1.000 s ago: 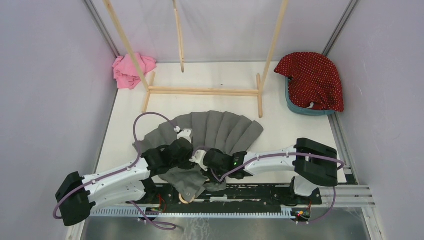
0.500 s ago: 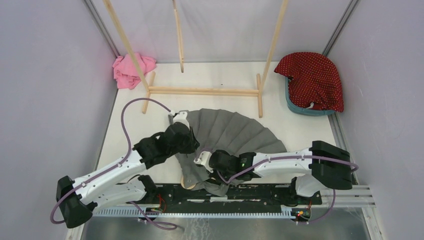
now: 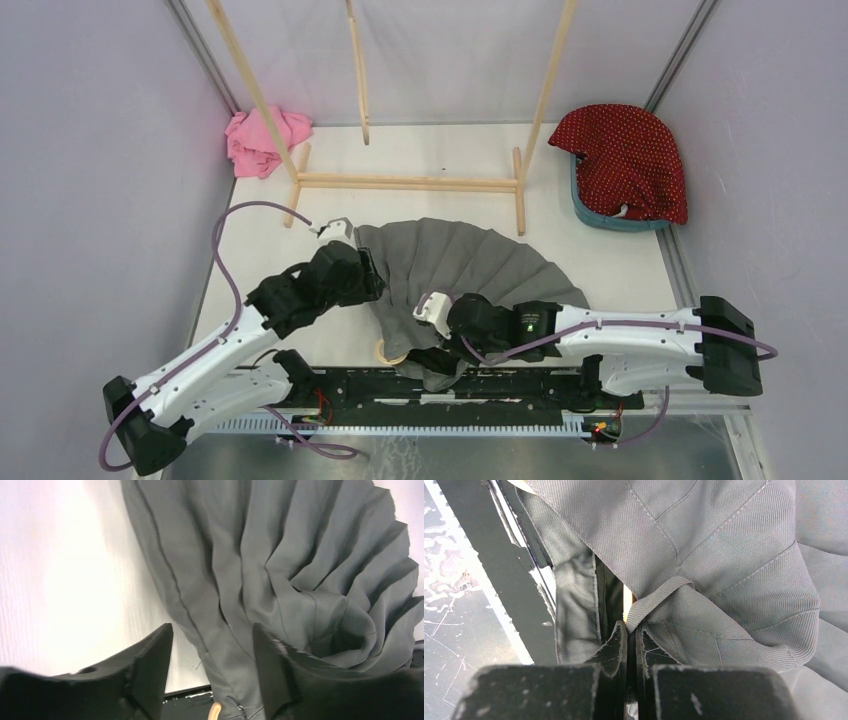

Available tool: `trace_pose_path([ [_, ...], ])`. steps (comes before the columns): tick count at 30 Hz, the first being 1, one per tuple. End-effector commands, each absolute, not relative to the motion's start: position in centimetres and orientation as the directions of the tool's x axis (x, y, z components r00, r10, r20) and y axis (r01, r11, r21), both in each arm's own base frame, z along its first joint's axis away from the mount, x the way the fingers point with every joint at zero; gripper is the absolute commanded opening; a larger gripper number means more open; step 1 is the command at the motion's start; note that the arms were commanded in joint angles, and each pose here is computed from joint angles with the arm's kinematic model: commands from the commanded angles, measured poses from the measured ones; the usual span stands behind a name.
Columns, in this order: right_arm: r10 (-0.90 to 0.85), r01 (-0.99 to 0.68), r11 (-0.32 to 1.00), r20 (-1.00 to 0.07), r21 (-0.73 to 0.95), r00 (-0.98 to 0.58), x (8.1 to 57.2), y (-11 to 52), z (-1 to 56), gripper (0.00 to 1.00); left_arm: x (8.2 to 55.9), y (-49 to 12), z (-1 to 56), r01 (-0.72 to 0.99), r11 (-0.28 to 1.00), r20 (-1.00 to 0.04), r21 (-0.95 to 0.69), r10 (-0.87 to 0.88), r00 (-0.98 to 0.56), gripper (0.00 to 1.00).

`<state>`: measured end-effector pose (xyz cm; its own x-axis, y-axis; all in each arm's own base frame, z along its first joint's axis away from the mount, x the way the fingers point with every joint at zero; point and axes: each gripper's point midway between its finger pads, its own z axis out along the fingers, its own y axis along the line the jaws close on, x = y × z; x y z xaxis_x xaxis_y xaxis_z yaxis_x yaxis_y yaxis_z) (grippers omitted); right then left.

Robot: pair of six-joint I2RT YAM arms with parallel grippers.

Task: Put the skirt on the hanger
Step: Hang the skirt on the hanger.

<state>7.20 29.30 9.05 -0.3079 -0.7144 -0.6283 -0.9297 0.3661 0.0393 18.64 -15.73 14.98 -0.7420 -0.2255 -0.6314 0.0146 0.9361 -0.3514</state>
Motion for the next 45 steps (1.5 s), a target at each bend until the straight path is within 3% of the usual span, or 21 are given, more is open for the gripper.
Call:
trace_pose_path([
  [1,-0.691,-0.924,0.382,-0.659,0.014,-0.296,7.7,29.0,10.0,0.01,17.9,-14.8,13.6,-0.095,0.931,-0.576,-0.354,-0.296,-0.762,0.78],
  [2,-0.692,-0.923,0.384,-0.658,0.013,-0.297,7.7,29.0,9.9,0.01,17.8,-14.8,13.2,-0.100,0.929,-0.568,-0.356,-0.301,-0.766,0.89],
  [3,-0.691,-0.923,0.386,-0.658,0.014,-0.299,7.7,29.0,9.8,0.01,17.6,-15.0,12.6,-0.103,0.927,-0.554,-0.361,-0.302,-0.775,0.93],
  [14,-0.662,-0.918,0.395,-0.679,0.047,-0.319,7.4,29.1,9.9,0.01,18.8,-15.6,7.8,-0.184,0.901,-0.503,-0.392,-0.378,-0.777,0.99],
  [23,-0.653,-0.921,0.383,-0.683,0.077,-0.328,6.9,29.5,9.8,0.01,22.8,-17.4,9.4,-0.207,0.844,-0.530,-0.495,-0.482,-0.697,0.99],
  [25,-0.645,-0.920,0.383,-0.691,0.079,-0.328,6.9,29.5,10.1,0.01,23.3,-17.3,9.1,-0.212,0.848,-0.532,-0.485,-0.479,-0.698,0.86],
  [27,-0.641,-0.920,0.382,-0.694,0.082,-0.328,6.9,29.4,10.3,0.01,23.6,-17.5,8.9,-0.204,0.847,-0.528,-0.491,-0.475,-0.704,0.61],
  [34,-0.629,-0.918,0.389,-0.704,0.083,-0.330,6.9,28.9,10.6,0.01,23.7,-17.0,8.2,-0.198,0.847,-0.512,-0.494,-0.468,-0.720,0.06],
  [45,-0.618,-0.917,0.388,-0.712,0.093,-0.333,6.6,28.4,10.9,0.01,25.3,-14.3,10.7,-0.217,0.858,-0.565,-0.466,-0.477,-0.673,0.03],
])
